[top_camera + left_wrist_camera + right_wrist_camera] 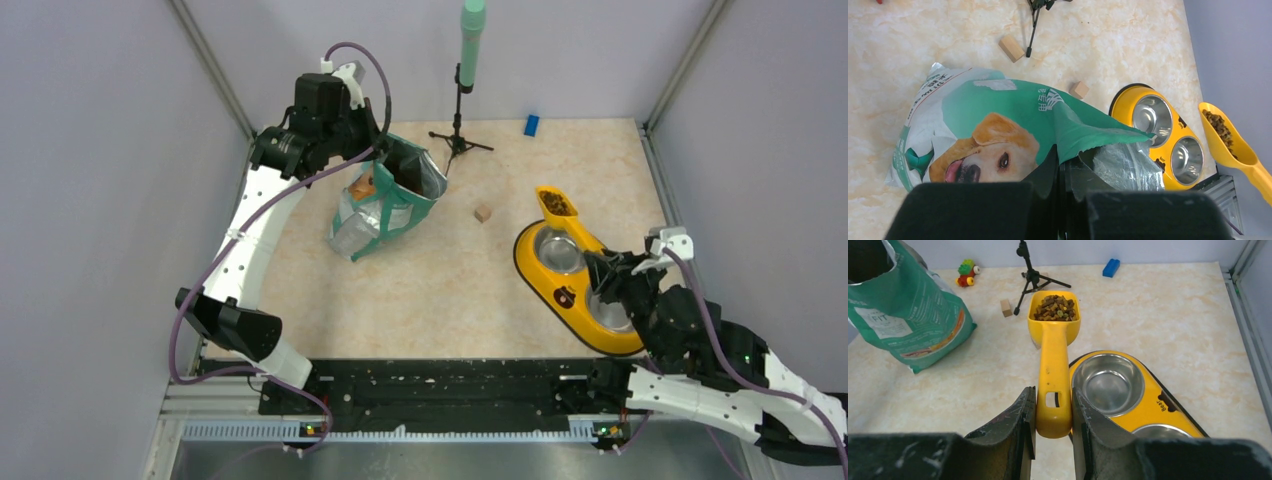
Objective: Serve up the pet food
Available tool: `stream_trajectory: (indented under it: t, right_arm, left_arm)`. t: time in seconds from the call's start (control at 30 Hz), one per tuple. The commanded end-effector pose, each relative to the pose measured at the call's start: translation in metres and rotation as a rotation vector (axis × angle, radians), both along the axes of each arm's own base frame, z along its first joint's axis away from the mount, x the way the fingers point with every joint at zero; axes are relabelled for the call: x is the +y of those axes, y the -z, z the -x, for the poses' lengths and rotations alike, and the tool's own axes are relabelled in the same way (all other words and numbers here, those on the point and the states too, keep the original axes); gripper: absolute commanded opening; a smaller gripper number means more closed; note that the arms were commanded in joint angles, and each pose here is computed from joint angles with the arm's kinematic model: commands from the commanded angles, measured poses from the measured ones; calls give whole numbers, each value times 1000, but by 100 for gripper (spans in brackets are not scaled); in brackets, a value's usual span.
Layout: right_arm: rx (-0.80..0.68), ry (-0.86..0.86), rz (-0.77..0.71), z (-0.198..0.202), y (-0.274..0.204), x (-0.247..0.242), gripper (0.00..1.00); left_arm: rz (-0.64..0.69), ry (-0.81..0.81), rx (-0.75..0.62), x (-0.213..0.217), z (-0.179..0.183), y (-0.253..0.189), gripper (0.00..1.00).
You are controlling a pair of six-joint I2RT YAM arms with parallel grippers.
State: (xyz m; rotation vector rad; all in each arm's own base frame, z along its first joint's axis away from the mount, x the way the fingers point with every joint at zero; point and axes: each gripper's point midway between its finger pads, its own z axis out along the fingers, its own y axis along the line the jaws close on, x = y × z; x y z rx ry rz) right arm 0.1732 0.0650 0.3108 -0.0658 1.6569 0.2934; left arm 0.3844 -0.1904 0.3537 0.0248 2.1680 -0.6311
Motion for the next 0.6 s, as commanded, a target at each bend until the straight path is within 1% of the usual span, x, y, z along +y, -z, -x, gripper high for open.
stream_trajectory:
  t: [0.0,0.3,0.57]
  right_arm:
    - [45,63,-77,0,13,-5,0]
    - [135,107,-144,-1,46,5,0]
    - [201,172,-185,3,70,-3,0]
  left_arm:
    - [38,-11,-162,4,-12,-45,0]
    - [34,-10,-175,9,-4,-48,0]
    - [31,-12,-178,13,3,-48,0]
